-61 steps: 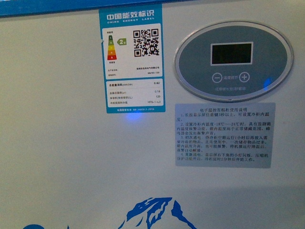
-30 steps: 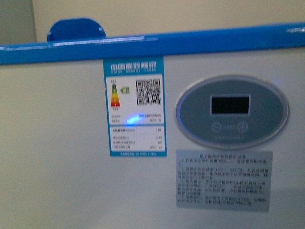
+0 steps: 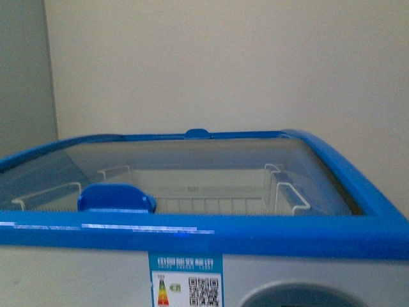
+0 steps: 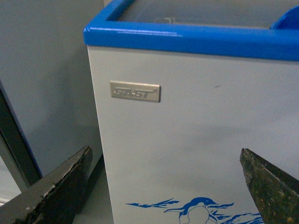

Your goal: Put drink in fridge

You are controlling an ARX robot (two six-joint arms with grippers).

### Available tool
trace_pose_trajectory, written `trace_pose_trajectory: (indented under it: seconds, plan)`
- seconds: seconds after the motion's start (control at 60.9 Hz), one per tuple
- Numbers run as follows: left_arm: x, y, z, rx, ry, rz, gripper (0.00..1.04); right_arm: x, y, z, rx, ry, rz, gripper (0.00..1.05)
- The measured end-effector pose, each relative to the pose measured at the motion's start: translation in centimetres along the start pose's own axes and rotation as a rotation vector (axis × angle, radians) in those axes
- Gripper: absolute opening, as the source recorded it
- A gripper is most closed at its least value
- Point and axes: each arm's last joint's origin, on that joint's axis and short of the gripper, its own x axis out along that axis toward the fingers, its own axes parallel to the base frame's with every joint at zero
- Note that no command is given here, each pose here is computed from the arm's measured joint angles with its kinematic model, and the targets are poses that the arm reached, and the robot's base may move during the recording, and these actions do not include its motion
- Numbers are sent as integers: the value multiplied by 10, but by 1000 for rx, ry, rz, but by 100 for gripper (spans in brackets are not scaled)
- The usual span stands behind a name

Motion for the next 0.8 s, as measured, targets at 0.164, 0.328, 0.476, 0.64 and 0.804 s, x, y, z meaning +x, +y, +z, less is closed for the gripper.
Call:
trace_pose_trajectory:
  seconds: [0.164,0.328,0.476,0.64,0.804]
  plan:
    - [0,0,0,0,0,-1,97,0,0,0,0,0,0,44]
    - [0,0,0,0,0,0,97,0,0,0,1,0,0,43]
    - [0,0,0,0,0,0,97,0,0,0,1,-1,0,43]
    - [9,2,4,-90,47,-31,97,0,0,0,1,-1,-1,43]
    - [68,7,36,87,-47,-174,97,0,0,0,1,0,2,43]
